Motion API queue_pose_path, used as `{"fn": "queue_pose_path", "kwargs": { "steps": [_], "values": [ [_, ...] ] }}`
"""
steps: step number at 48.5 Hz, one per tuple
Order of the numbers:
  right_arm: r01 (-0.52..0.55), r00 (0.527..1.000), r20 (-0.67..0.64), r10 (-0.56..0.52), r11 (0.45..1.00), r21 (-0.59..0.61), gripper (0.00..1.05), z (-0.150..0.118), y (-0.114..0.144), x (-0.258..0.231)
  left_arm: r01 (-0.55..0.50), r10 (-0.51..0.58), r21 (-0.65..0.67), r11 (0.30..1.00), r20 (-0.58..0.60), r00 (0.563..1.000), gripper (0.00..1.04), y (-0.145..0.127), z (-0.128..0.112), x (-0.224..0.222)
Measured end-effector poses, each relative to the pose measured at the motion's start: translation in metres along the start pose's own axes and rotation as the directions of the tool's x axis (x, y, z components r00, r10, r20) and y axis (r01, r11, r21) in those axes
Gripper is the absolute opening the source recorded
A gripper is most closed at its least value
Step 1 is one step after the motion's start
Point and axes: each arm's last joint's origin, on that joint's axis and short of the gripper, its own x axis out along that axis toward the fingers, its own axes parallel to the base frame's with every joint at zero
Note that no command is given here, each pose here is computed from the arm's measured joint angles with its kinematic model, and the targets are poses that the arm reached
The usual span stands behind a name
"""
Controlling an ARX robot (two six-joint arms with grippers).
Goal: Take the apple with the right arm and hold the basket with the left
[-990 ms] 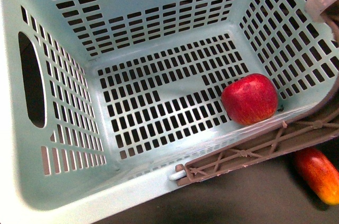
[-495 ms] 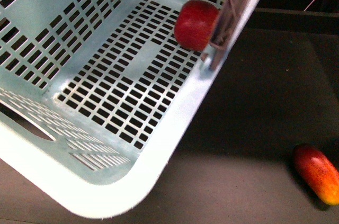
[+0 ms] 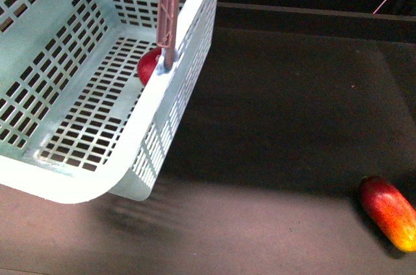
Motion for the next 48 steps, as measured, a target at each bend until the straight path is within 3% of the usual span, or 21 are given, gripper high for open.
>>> {"fn": "queue_pose_path", "kwargs": {
  "steps": [15, 30, 48],
  "values": [
    [0.0, 1.0, 0.0, 0.0, 1.0, 0.0, 0.96, 0.0, 0.0, 0.0, -0.087, 0.088, -0.03, 0.996, 0.041, 0.995, 0.17, 0.015, 0.024, 0.057],
    [0.0, 1.0, 0.0, 0.0, 1.0, 0.0, 0.96, 0.0, 0.0, 0.0, -0.142, 0.153, -0.107, 0.984, 0.104, 0.983, 0.17, 0.05, 0.048, 0.099],
    [0.0, 1.0, 0.0, 0.0, 1.0, 0.0, 0.96, 0.0, 0.0, 0.0, -0.172, 0.181, -0.086, 0.981, 0.113, 0.977, 0.17, 0.071, 0.047, 0.121]
  ]
}}
